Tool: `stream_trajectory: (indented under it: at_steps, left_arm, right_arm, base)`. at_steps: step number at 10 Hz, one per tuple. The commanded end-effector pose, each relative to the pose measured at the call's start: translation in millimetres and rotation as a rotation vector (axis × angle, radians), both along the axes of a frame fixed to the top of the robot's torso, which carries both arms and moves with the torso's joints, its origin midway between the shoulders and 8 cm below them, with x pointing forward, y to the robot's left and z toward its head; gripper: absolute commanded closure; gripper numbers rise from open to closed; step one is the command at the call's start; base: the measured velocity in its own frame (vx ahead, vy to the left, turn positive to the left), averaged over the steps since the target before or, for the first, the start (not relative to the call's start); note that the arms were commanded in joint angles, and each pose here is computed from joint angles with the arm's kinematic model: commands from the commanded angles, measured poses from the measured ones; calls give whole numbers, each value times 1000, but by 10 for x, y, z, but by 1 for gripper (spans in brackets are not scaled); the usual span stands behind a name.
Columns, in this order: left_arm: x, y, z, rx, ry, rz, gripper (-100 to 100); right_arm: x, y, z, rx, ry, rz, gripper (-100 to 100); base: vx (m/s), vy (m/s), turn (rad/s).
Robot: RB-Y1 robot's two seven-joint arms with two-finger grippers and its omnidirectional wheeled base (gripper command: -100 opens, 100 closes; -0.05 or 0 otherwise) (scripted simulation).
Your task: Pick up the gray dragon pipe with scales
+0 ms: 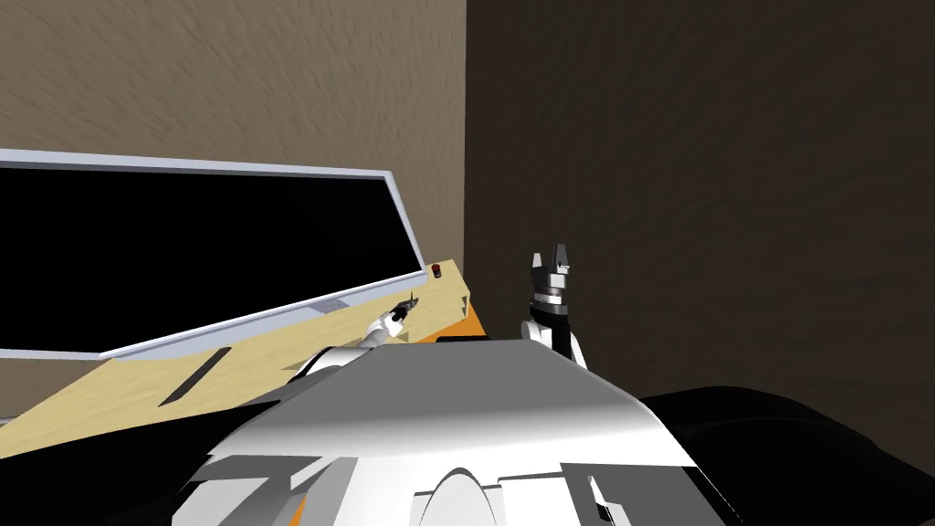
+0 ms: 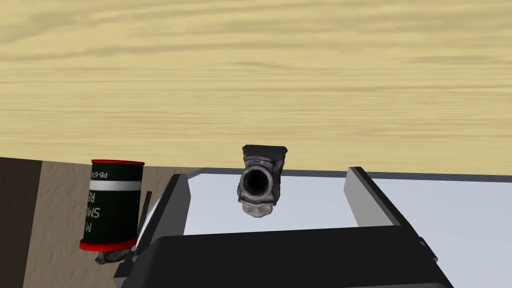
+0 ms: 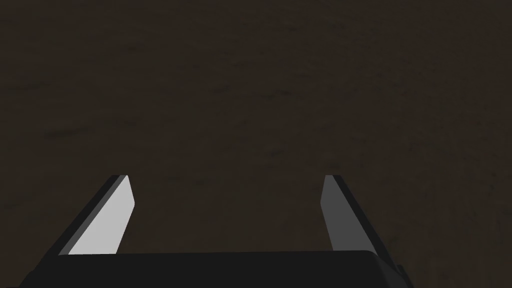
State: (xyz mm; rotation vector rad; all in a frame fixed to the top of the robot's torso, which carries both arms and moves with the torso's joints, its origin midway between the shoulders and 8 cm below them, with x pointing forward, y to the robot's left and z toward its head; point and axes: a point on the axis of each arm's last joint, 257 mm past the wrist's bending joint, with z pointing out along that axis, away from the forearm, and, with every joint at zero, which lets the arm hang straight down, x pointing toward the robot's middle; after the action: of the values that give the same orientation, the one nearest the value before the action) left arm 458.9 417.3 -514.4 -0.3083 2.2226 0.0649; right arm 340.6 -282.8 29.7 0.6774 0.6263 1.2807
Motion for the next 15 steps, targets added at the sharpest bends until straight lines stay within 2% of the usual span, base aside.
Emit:
stream_trajectory:
  at_steps: [1,2,3,4,5,6,7,8,10,13,15]
  left_arm:
    - [-115,197,-20,6,3,39,-100]
    - [-115,267,6,-2,-6,64,-100]
    - [-115,267,6,-2,-6,64,-100]
    - [-216,433,-11,0,-5,101,-100]
    - [-217,441,-8,-1,-6,103,-100]
    - [-323,587,-30,1,-3,135,-100]
    - [-325,607,-23,-1,-6,142,-100]
    - [-434,729,-50,2,-1,168,-100]
    - [-440,765,-38,-2,-6,182,-100]
    - [-669,991,-92,4,4,233,-100]
    - [-685,1056,-70,-4,-6,259,-100]
  right_arm:
    - [0,0,0,0,0,0,0]
    - [5,19,4,1,-1,6,0]
    - [5,20,4,1,-1,6,0]
    - [5,20,3,1,-1,6,0]
    - [5,21,4,1,-2,6,0]
    - [7,27,5,2,-2,8,0]
    - [18,57,7,4,-3,17,0]
    - [20,63,6,5,-3,19,0]
    - [24,77,7,6,-3,23,0]
    - [26,86,7,7,-3,26,0]
    - [28,93,8,7,-3,28,0]
  base:
    - [-37,12,-393]
    - [-34,21,-166]
    - [-16,4,12]
    - [-21,-7,-233]
    - [-21,5,-145]
    - [-25,6,-244]
    - [-26,7,-139]
    - [-31,-2,-264]
    - [-19,2,-79]
    - [-23,2,-207]
    - [-20,0,-77]
